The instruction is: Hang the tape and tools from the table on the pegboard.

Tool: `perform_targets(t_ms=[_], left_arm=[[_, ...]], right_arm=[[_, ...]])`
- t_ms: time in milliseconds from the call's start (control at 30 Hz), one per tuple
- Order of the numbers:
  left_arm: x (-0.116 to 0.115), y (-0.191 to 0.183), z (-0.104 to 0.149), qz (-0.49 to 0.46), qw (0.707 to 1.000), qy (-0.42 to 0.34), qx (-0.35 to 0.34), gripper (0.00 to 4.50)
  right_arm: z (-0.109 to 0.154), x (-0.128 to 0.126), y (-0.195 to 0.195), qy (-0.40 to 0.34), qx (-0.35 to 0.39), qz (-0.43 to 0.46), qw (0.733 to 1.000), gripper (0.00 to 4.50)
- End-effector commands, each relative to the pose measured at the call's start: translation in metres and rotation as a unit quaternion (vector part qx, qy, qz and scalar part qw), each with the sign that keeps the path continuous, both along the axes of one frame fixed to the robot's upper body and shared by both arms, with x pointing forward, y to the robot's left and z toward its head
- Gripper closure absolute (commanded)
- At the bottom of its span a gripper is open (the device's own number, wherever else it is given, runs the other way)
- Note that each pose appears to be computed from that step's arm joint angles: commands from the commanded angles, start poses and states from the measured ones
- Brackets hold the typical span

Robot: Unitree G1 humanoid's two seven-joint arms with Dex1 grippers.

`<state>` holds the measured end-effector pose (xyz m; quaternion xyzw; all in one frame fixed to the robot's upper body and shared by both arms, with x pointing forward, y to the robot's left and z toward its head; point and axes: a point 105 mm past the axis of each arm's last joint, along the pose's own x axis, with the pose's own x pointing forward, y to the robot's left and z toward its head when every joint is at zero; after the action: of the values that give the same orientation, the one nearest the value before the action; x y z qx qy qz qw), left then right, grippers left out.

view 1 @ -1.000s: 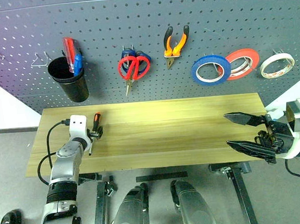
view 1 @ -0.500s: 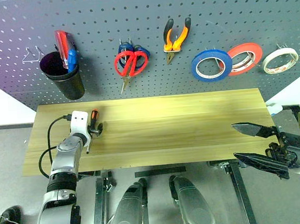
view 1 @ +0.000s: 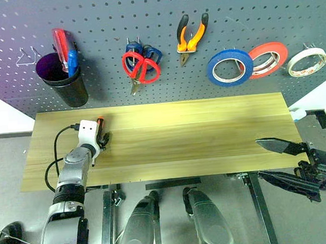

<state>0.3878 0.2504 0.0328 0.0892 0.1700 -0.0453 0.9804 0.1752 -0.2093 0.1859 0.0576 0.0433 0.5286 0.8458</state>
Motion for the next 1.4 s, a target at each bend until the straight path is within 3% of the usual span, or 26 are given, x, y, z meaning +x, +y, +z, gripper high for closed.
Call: perform_targets(t_ms=[33, 133, 433, 967, 1233, 1400], left_arm=[[-0.006, 0.003, -0.010, 0.011, 1.000, 0.015, -0.001, 3.27], [-0.008, 0.001, -0.012, 0.011, 1.000, 0.016, -0.011, 3.96], [-0.023, -0.007, -0.007, 0.003, 1.000, 0.009, -0.019, 3.96], [-0.056, -0.018, 0.062, -0.018, 0.992, -0.121, 0.035, 3.96], [-0.075, -0.036, 0.073, -0.053, 0.987, -0.142, 0.046, 3.96], [-0.085, -0.055, 0.081, -0.115, 0.975, -0.171, 0.088, 3.96]], right_arm=[[0.007, -0.003, -0.001, -0.015, -0.009, 0.000, 1.000, 0.00], [0.008, -0.001, -0.003, -0.019, -0.009, -0.003, 1.000, 0.00], [0.010, 0.009, -0.002, -0.035, 0.012, 0.011, 0.999, 0.00], [0.020, 0.036, 0.016, -0.107, 0.050, 0.064, 0.991, 0.00], [0.022, 0.052, 0.007, -0.129, 0.057, 0.055, 0.989, 0.00], [0.023, 0.059, 0.006, -0.141, 0.073, 0.051, 0.986, 0.00]])
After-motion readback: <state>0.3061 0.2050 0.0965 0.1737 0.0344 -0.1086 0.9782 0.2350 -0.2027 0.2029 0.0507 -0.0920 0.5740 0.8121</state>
